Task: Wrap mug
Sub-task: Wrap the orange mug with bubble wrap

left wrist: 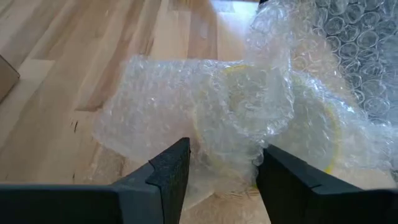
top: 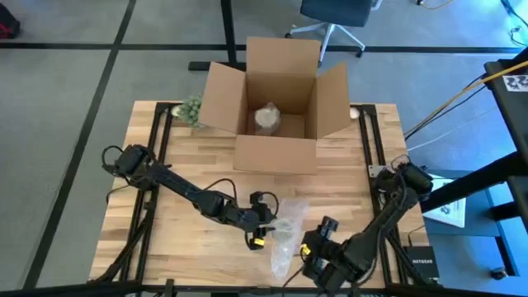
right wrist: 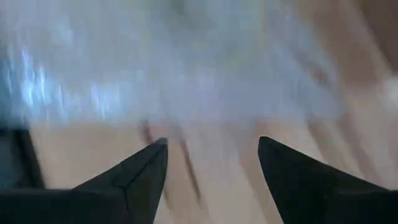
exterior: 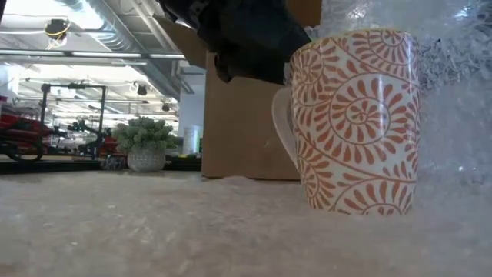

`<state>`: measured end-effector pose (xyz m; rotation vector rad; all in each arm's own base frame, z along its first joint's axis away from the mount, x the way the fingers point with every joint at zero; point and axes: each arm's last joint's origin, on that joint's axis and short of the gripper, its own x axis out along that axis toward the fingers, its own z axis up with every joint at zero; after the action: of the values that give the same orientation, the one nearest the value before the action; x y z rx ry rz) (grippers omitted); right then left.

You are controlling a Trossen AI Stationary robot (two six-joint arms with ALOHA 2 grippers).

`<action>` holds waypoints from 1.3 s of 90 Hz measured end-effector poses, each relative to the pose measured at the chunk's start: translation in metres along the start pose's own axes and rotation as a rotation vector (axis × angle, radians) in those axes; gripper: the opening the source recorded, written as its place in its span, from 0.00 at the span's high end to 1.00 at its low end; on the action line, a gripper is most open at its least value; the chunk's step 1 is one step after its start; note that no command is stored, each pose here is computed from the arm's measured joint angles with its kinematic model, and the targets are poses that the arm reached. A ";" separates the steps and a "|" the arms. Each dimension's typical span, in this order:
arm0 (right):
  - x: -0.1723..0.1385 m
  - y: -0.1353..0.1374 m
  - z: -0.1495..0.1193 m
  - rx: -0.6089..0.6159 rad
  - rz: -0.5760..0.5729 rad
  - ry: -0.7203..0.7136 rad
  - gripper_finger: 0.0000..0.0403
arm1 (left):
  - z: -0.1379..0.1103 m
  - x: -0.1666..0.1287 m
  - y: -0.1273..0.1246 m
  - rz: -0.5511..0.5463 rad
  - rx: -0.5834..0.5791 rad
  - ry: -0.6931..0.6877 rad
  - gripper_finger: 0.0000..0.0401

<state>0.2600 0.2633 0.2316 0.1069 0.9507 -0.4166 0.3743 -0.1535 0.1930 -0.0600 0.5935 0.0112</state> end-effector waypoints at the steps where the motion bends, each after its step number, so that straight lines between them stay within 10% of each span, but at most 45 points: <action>1: 0.000 0.000 0.002 -0.007 -0.003 -0.013 0.41 | 0.000 0.000 0.000 0.000 0.000 0.000 0.61; 24: 0.027 -0.014 0.045 -0.098 0.040 0.042 0.49 | 0.000 0.000 0.000 0.000 -0.011 0.001 0.61; 53: 0.053 -0.026 0.076 -0.153 0.181 0.176 0.97 | 0.000 0.000 0.000 -0.010 -0.009 0.004 0.61; 117: 0.107 -0.013 0.073 -0.186 0.210 0.247 0.99 | 0.011 -0.022 0.001 -0.021 0.065 0.011 0.61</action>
<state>0.3647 0.1995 0.1891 0.0886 1.2035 -0.1208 0.3625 -0.1517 0.2140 -0.0035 0.6037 -0.0284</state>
